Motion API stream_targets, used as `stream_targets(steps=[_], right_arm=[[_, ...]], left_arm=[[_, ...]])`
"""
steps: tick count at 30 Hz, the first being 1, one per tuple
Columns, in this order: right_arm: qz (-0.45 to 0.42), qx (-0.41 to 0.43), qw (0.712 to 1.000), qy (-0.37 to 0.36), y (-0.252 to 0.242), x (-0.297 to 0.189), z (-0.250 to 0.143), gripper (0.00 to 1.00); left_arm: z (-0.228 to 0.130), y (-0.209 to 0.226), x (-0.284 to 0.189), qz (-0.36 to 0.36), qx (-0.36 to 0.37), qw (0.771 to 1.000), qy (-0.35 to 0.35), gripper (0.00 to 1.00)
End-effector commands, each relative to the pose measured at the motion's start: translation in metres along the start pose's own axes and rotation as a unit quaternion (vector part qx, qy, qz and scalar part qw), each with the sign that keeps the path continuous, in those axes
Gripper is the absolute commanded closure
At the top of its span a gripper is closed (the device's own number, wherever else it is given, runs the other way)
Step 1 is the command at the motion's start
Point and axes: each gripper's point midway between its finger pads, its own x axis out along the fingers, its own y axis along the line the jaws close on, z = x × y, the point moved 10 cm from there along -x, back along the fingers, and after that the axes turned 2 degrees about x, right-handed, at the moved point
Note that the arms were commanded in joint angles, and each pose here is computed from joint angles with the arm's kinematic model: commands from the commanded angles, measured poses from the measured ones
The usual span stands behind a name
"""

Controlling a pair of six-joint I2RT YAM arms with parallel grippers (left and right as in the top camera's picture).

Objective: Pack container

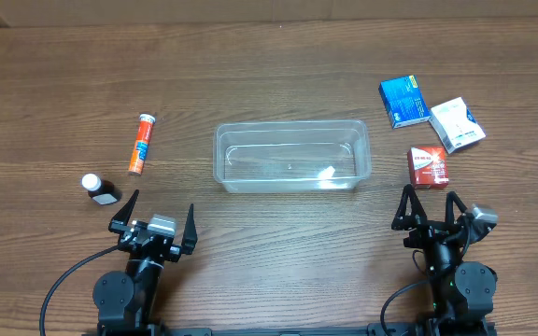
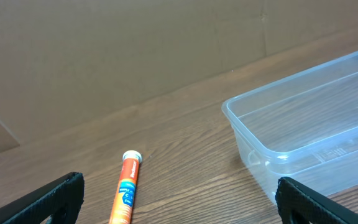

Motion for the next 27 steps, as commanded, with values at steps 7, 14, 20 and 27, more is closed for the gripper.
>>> stream_targets(steps=[7,14,20,27], right_arm=[[0.014,-0.046,0.998,0.039,0.043,-0.002,0.077,0.00],[-0.028,-0.060,0.973,0.220,0.088,0.076,0.157,0.00],[-0.018,-0.229,0.915,0.331,0.092,0.181,0.165,0.00],[-0.026,-0.281,0.907,0.311,0.066,0.250,0.136,0.00]], left_arm=[[-0.001,0.000,0.000,0.001,-0.003,1.000,-0.004,0.00],[-0.001,0.000,0.000,0.001,-0.003,1.000,-0.004,0.00],[-0.001,0.000,0.000,0.001,-0.003,1.000,-0.004,0.00],[0.000,0.000,0.000,0.002,-0.003,1.000,-0.004,0.00]])
